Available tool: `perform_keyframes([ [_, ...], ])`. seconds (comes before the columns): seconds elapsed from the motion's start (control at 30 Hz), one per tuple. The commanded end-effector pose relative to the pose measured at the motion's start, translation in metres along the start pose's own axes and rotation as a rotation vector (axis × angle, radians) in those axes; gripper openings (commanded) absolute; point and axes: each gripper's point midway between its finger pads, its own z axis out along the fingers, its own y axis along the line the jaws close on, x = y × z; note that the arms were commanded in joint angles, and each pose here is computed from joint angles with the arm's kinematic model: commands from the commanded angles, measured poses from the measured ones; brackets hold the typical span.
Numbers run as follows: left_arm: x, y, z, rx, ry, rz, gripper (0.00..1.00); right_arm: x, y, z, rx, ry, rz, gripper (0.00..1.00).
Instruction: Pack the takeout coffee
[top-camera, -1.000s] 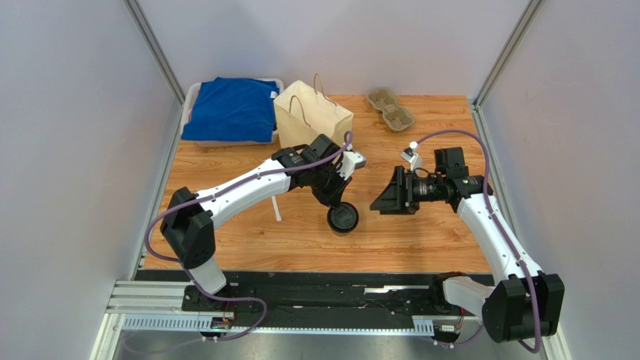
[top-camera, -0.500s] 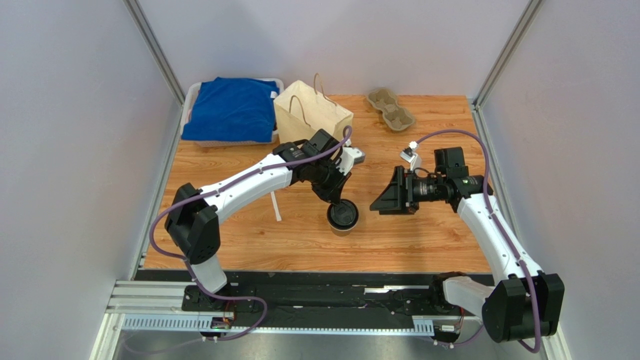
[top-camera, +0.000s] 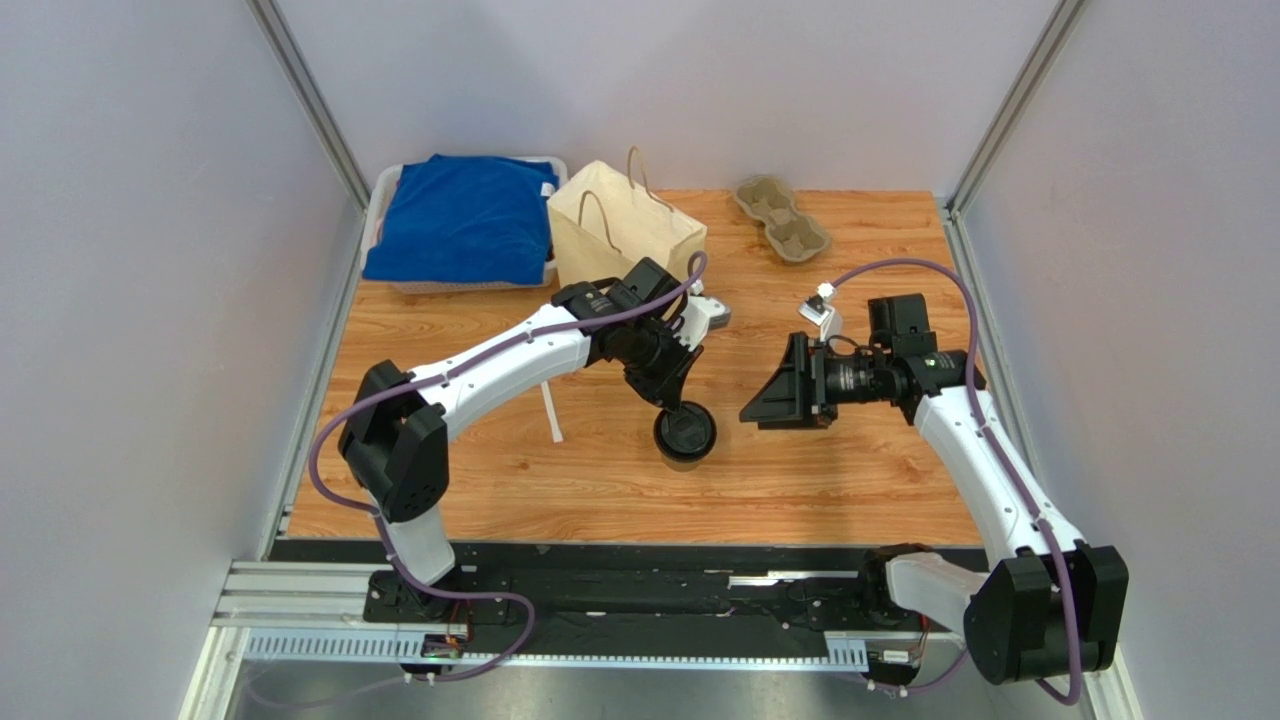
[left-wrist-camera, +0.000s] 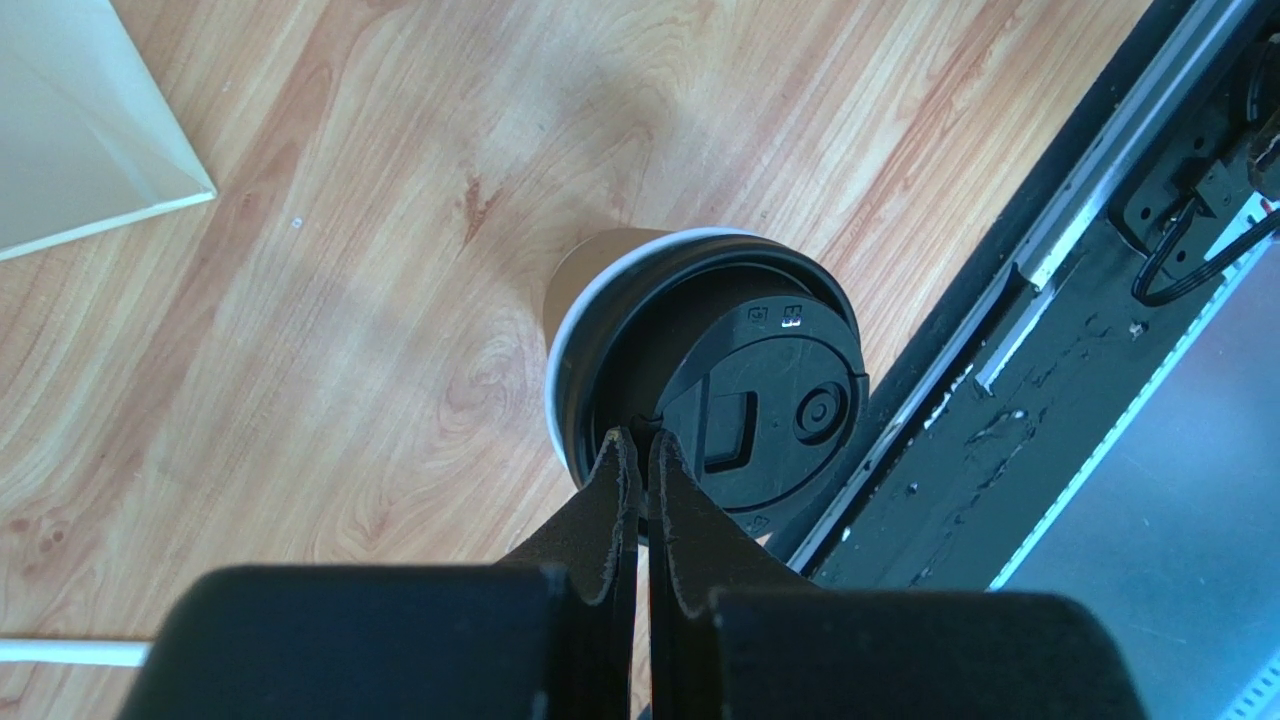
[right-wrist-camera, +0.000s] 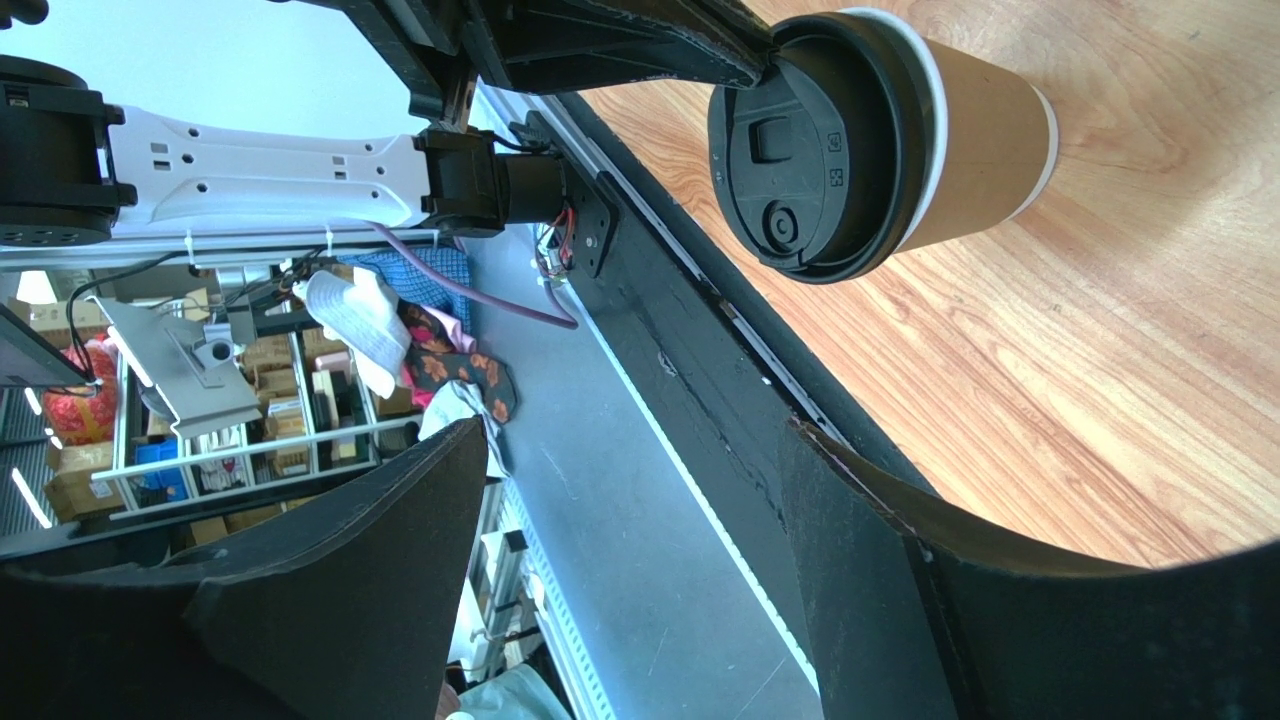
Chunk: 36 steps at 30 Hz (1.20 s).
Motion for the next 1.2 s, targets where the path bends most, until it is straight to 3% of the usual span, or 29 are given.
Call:
perform_keyframes([
  [0.0,-0.012,-0.005,-0.005,0.029,-0.023,0.010,0.00,-0.002,0.003,0.000,-0.029,-0.001,-0.032,0.75],
  [0.17,-0.012,0.000,-0.001,0.021,-0.020,-0.001,0.04,-0.002,0.003,0.000,-0.033,0.000,-0.031,0.76],
  [0.5,-0.020,-0.004,-0.017,0.022,-0.065,0.010,0.36,-0.002,0.004,-0.001,-0.033,-0.002,-0.043,0.77],
  [0.63,-0.031,-0.013,-0.036,0.033,-0.115,0.024,0.44,-0.001,0.006,-0.003,-0.030,-0.002,-0.060,0.76],
  [0.83,-0.034,-0.051,-0.096,0.109,-0.268,0.097,0.55,-0.006,0.008,-0.004,-0.026,-0.011,-0.112,0.76],
  [0.97,-0.006,-0.075,-0.119,0.208,-0.353,0.124,0.67,-0.010,0.014,-0.004,-0.058,-0.012,-0.127,0.74],
  [1.0,-0.001,-0.079,-0.122,0.227,-0.375,0.120,0.79,-0.009,0.015,-0.003,-0.066,-0.009,-0.122,0.73],
  [1.03,-0.006,-0.084,-0.128,0.244,-0.438,0.092,0.83,-0.012,0.016,-0.001,-0.074,-0.017,-0.119,0.73],
  [1.17,0.005,-0.087,-0.127,0.287,-0.560,-0.028,0.88,-0.008,0.019,0.014,-0.102,0.001,-0.117,0.61],
])
